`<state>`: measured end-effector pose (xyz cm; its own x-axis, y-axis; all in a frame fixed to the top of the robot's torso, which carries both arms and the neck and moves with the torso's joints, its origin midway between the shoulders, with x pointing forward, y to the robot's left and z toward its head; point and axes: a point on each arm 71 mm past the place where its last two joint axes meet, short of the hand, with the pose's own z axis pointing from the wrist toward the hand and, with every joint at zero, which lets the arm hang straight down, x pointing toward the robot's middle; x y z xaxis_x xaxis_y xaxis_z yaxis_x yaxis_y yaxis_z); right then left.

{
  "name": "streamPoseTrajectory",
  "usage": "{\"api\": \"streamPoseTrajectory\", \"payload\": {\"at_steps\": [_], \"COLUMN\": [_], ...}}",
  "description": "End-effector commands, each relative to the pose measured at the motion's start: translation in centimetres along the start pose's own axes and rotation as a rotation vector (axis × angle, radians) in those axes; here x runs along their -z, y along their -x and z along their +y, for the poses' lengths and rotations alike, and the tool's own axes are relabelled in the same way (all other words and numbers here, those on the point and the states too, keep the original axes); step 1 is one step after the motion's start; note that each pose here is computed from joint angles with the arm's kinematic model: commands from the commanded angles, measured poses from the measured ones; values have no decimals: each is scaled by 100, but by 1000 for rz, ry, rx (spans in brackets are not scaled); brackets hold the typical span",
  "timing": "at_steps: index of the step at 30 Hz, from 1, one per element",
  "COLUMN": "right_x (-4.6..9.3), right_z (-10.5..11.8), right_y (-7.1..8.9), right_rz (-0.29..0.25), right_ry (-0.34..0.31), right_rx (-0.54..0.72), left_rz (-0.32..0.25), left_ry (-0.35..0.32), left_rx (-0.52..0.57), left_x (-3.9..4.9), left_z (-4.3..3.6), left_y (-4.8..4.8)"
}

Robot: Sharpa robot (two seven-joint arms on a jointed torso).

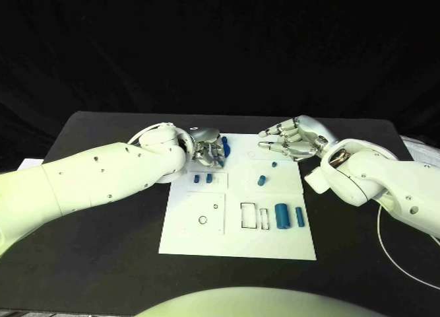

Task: Assemble the parts on the task board

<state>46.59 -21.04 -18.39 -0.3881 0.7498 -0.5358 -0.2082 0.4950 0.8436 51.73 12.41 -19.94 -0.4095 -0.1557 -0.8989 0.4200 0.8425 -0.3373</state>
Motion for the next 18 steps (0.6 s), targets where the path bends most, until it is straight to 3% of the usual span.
{"api": "streamPoseTrajectory", "payload": {"at_steps": [1,8,18], "right_x": [3,11,17], "right_z": [-2,-12,-17], "right_y": [-11,-3,2], "right_rz": [11,10,10], "right_ry": [7,3,0], "right_rx": [13,14,15], "left_rz": [-37,-46,9], "left_ry": [-11,16,50], "left_rx": [95,107,81], "left_x": [54,194,261], "left_z": [3,165,274], "left_y": [111,273,256]}}
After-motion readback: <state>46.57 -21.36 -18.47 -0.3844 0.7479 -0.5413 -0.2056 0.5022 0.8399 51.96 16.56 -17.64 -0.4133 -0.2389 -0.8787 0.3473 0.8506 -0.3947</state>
